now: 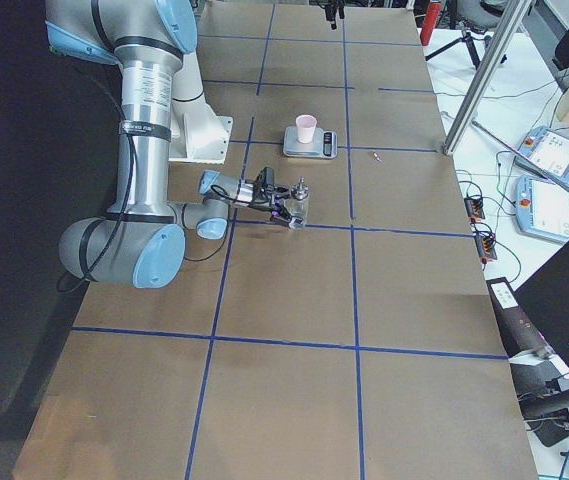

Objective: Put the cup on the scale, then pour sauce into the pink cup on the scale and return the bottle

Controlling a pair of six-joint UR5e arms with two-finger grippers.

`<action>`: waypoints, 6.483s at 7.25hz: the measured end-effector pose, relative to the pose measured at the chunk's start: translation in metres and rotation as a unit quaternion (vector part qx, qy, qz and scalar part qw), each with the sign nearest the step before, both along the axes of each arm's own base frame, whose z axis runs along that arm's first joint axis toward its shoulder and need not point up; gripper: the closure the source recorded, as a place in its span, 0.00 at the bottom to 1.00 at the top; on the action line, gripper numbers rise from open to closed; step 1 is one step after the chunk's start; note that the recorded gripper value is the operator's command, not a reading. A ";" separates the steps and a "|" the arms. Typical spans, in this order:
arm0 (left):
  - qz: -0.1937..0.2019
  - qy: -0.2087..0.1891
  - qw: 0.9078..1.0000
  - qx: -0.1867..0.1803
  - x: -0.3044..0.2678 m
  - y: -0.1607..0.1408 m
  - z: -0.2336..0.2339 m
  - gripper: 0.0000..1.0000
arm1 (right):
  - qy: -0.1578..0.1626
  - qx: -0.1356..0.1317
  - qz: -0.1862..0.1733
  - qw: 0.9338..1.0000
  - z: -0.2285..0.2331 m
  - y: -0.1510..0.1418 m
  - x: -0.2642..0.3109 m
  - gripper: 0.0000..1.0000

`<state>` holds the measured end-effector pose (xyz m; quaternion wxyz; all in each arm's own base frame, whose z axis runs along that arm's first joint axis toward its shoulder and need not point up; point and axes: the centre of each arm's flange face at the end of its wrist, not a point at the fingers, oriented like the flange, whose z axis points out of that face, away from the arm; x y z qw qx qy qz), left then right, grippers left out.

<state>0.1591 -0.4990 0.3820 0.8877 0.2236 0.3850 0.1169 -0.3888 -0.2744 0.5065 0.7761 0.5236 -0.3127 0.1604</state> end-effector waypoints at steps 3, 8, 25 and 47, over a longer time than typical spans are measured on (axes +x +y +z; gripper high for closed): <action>-0.003 0.000 1.000 0.000 -0.003 -0.001 -0.001 0.00 | -0.012 0.003 -0.010 1.000 -0.013 0.010 -0.003 0.00; -0.006 0.002 1.000 0.001 -0.009 -0.001 -0.002 0.00 | 0.000 -0.003 -0.073 0.997 -0.001 0.066 0.017 0.00; 0.045 -0.028 0.995 -0.081 -0.146 -0.034 0.187 0.00 | 0.060 -0.330 -0.308 0.890 0.099 -0.196 0.423 0.00; 0.011 -0.027 0.979 -0.201 -0.194 -0.023 0.226 0.00 | -0.012 -0.439 -0.329 0.836 0.125 -0.171 0.446 0.00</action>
